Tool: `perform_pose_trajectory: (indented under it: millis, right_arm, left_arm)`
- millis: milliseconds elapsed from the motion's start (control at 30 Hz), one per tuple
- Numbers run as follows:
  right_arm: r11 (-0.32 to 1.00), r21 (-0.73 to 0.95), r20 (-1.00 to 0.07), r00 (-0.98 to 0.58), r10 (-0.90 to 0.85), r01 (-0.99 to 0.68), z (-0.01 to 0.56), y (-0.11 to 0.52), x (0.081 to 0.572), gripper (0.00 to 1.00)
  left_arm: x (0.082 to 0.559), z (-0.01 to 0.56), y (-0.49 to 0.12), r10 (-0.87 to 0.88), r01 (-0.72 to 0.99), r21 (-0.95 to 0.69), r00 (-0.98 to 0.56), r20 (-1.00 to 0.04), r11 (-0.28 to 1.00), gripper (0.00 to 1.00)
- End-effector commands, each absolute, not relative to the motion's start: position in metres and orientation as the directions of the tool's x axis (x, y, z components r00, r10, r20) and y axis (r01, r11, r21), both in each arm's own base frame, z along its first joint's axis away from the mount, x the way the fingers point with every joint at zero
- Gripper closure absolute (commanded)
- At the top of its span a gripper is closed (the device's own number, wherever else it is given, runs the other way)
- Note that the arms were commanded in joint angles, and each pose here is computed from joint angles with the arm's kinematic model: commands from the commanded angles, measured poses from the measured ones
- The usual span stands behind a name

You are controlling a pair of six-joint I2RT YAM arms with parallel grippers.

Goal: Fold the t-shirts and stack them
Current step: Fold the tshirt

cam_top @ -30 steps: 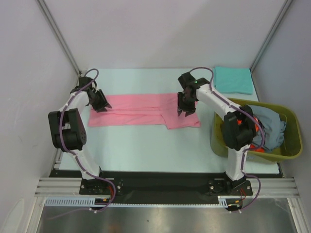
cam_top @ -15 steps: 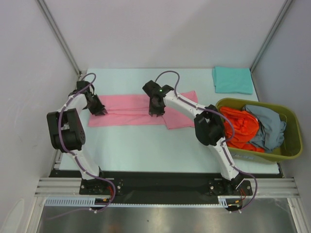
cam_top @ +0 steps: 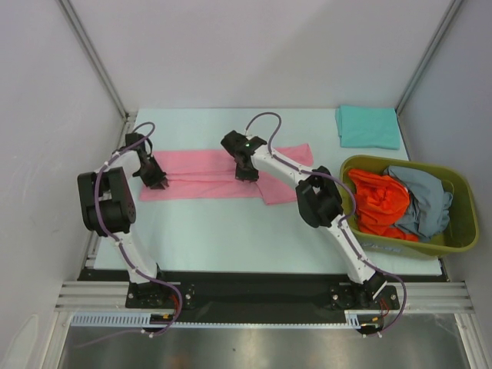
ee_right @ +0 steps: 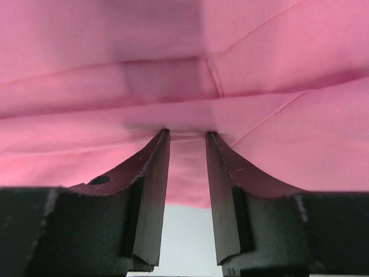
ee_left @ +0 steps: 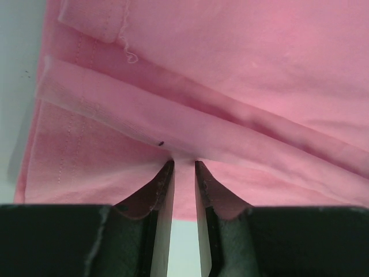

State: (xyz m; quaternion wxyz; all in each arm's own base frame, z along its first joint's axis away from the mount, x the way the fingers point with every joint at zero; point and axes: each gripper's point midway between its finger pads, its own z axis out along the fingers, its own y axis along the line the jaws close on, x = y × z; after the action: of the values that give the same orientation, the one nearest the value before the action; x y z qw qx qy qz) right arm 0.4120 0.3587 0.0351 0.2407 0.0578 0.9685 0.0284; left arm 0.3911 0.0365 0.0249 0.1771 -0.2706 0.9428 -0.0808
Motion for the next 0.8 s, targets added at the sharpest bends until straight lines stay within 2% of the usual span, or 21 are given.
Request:
perform_pose_trajectory:
  millis: [0,300,500,567,700,767]
  right_arm:
    - [0.988,0.049,-0.511,-0.847,0.15,0.145,0.037,0.352,0.426,0.63]
    - [0.992,0.021,-0.643,-0.759,0.106,0.121,0.048,0.348,0.464,0.63]
    - [0.993,0.096,-0.72,-0.683,0.12,0.074,0.085,0.357,0.504,0.62]
    - [0.995,0.07,-0.714,-0.693,0.095,0.064,0.094,0.356,0.496,0.62]
    - [0.992,0.125,-0.688,-0.719,0.1,0.018,0.122,0.371,0.461,0.62]
    - [0.992,0.126,-0.646,-0.759,0.08,-0.002,0.108,0.377,0.441,0.61]
  left_arm:
    - [0.386,0.015,0.043,-0.541,-0.505,-0.195,-0.793,-0.28,0.841,0.74]
    - [0.378,-0.004,0.048,-0.541,-0.521,-0.145,-0.803,-0.251,0.841,0.74]
    - [0.378,-0.007,0.046,-0.538,-0.514,-0.156,-0.808,-0.242,0.843,0.74]
    - [0.38,-0.005,0.044,-0.541,-0.514,-0.171,-0.806,-0.24,0.841,0.74]
    - [0.391,0.006,0.041,-0.542,-0.505,-0.201,-0.8,-0.257,0.84,0.73]
    - [0.391,0.005,0.041,-0.543,-0.507,-0.195,-0.801,-0.252,0.839,0.73]
